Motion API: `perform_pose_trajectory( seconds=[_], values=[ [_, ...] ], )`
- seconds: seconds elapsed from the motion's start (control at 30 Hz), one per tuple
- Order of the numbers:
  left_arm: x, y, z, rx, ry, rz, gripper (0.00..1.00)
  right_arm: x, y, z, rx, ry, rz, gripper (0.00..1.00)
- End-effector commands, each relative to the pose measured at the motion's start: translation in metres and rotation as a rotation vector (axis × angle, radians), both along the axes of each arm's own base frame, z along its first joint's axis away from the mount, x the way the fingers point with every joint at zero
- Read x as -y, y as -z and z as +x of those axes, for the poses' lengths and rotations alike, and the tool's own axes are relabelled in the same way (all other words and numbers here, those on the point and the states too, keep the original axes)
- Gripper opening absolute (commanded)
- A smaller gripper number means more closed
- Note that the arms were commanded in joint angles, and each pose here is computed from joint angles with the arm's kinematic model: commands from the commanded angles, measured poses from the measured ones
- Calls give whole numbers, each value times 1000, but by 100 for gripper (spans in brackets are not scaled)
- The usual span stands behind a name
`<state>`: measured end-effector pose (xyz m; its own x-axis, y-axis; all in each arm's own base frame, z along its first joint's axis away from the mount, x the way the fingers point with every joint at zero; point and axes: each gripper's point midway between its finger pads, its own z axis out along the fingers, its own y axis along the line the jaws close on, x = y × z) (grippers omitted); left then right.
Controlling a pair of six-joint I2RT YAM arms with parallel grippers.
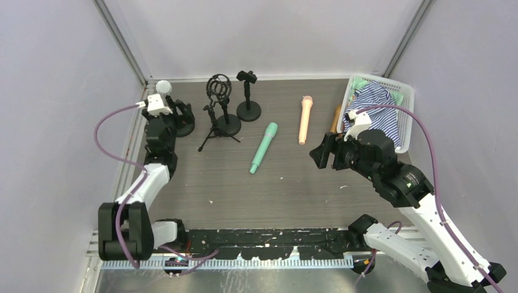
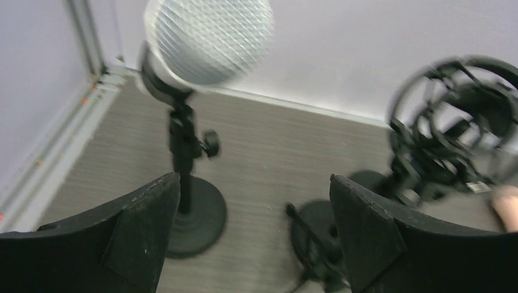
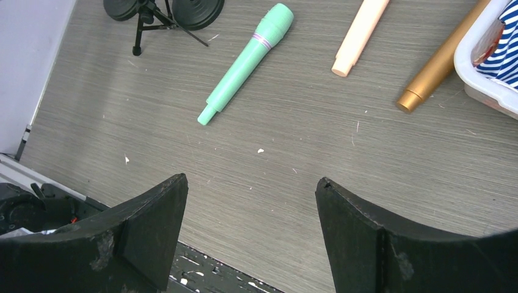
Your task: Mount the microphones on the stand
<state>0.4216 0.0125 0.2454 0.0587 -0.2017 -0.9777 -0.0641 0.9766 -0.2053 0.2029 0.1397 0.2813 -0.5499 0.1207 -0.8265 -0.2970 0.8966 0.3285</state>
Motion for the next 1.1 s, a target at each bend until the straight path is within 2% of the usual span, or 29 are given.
perform_pose_trajectory(
  seconds=[0.0, 0.17, 0.27, 0.5, 0.77, 1.07],
  values=[
    [25, 11, -28, -41, 7, -30, 94, -3, -13, 3, 52, -10, 27, 82],
    [66, 26, -55, -56, 109, -57, 94, -1, -11, 4, 53, 0, 20, 82],
    [91, 31, -57, -48, 177, -36, 93, -2, -10, 6, 51, 1, 19, 82],
    [118, 28, -25, 10, 260, -18, 87, -6, -11, 5, 43, -8, 44, 82],
    [118, 25, 10, 41, 207, -3, 78, -1, -10, 3, 43, 7, 33, 82],
    [131, 37, 30, 11, 244, -4, 57, 2, -5, 7, 33, 41, 22, 82]
  ],
)
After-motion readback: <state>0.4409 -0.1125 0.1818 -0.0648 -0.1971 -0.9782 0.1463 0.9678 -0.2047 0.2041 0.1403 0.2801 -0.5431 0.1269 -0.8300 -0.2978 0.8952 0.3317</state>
